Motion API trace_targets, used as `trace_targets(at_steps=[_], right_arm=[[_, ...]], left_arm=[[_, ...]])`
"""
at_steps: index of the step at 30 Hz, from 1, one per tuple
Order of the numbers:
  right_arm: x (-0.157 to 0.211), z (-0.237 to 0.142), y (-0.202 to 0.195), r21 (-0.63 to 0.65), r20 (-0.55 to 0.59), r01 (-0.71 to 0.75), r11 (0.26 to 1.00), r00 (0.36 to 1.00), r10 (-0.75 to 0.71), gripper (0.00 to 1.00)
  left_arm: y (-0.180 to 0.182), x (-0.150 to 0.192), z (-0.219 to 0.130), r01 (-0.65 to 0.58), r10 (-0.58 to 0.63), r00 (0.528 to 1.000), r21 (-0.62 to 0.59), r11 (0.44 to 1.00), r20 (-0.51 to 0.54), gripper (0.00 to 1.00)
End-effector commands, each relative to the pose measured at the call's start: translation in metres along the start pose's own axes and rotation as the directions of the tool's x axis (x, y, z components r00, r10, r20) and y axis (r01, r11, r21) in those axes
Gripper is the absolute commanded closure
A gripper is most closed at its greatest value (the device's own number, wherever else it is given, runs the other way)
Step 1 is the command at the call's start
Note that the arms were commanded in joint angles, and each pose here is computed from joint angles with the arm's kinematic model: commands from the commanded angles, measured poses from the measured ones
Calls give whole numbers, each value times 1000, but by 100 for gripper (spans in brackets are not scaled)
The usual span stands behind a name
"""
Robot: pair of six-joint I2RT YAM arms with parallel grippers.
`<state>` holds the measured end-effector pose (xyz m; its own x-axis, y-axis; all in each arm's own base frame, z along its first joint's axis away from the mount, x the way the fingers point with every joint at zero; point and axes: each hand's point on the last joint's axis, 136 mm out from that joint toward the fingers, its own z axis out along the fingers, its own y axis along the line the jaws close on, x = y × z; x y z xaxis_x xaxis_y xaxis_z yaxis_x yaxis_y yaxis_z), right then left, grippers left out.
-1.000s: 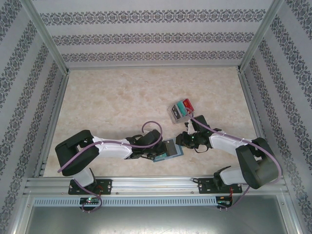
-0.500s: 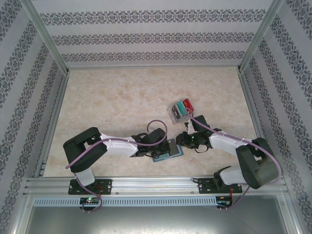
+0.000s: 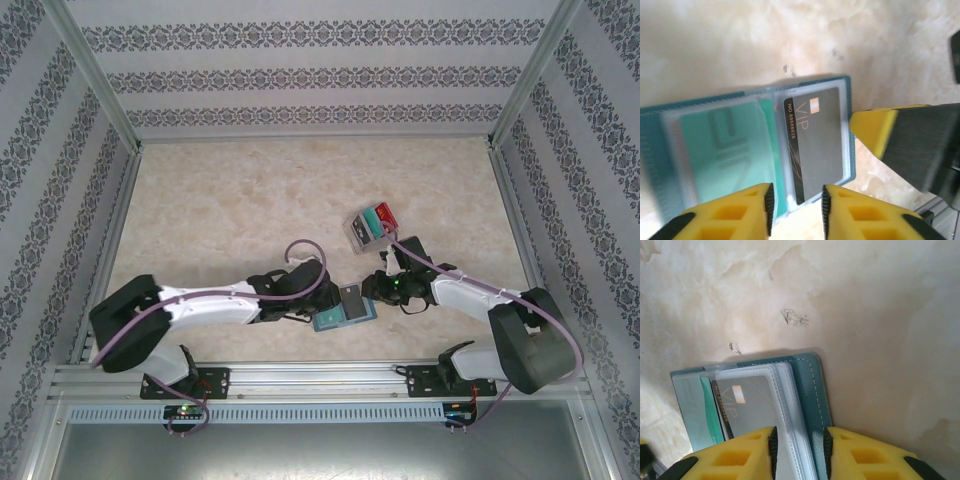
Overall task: Put the credit cards into the card holder
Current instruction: Insert the credit card into the card slot, then close the card holder at the bottom-center of the table.
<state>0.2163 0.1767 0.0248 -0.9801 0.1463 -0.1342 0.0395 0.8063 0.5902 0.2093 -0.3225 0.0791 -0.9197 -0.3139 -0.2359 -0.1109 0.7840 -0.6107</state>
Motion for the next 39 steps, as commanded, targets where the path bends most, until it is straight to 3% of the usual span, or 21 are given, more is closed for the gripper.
trace_targets(at_steps=[1, 5, 10, 23, 39], right_arm=[[-2, -2, -4, 50, -4, -3, 999, 1000, 4, 68], [2, 7, -6, 58, -41, -28, 998, 999, 30, 69], [10, 14, -10, 88, -62, -29, 996, 997, 35, 69], [23, 15, -25, 132, -71, -47, 990, 996, 57, 69], [27, 19, -35, 157, -83, -39, 987, 995, 53, 69]], left_arm=[[56, -9, -14, 18, -9, 999, -179, 984, 54, 52], [63, -12, -10, 94, -90, 995, -117, 989, 36, 48], [57, -14, 2, 102, -102, 995, -71, 992, 8, 46], [55, -6, 37, 132, -136, 989, -71, 989, -58, 44], [17, -21, 18, 106, -105, 994, 62, 992, -25, 59]])
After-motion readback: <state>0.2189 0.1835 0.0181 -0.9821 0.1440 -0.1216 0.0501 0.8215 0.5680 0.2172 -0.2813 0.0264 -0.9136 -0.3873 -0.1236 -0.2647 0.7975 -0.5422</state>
